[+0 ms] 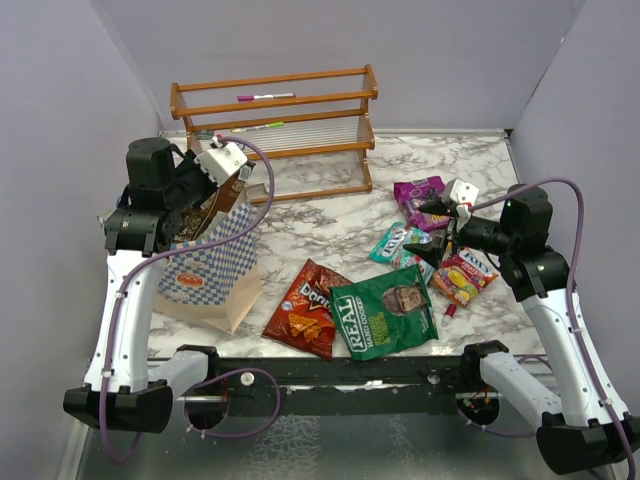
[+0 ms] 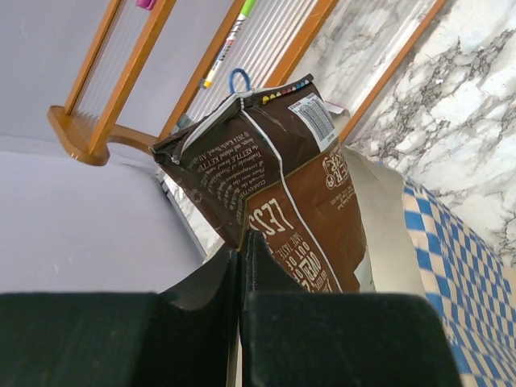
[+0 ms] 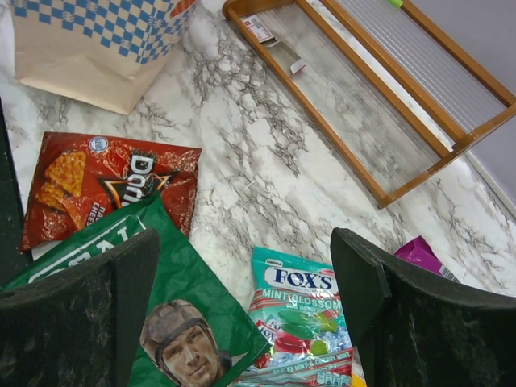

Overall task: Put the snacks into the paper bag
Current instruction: Place the snack in the paper bag.

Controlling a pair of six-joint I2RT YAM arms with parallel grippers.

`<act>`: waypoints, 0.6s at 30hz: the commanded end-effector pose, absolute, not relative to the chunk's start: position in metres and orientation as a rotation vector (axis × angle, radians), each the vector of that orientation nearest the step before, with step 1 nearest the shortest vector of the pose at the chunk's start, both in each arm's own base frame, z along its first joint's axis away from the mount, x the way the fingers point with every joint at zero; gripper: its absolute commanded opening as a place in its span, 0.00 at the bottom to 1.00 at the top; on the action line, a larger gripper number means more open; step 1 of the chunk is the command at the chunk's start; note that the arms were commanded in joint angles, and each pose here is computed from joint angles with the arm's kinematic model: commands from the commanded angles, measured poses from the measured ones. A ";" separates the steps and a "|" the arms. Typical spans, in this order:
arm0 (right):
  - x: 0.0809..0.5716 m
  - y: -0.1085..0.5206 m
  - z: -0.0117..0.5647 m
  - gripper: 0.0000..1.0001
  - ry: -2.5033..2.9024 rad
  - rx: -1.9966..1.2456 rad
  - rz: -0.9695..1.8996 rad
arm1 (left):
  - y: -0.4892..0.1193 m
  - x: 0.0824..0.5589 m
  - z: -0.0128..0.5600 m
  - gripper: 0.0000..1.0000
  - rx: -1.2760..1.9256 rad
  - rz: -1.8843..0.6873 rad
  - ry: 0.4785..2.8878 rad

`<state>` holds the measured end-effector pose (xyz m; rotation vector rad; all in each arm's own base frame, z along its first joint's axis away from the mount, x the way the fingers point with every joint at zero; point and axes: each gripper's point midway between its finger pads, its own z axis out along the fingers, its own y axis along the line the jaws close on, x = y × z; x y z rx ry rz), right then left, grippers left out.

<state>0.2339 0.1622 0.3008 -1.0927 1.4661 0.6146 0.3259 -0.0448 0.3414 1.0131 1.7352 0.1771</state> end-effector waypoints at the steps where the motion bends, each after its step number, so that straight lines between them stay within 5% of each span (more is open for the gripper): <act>1: 0.232 0.165 0.307 0.87 1.441 -1.095 0.636 | -0.033 0.329 0.384 0.00 0.861 0.259 1.669; 18: 0.234 0.170 0.304 0.87 1.440 -1.111 0.681 | -0.042 0.319 0.400 0.00 0.843 0.193 1.640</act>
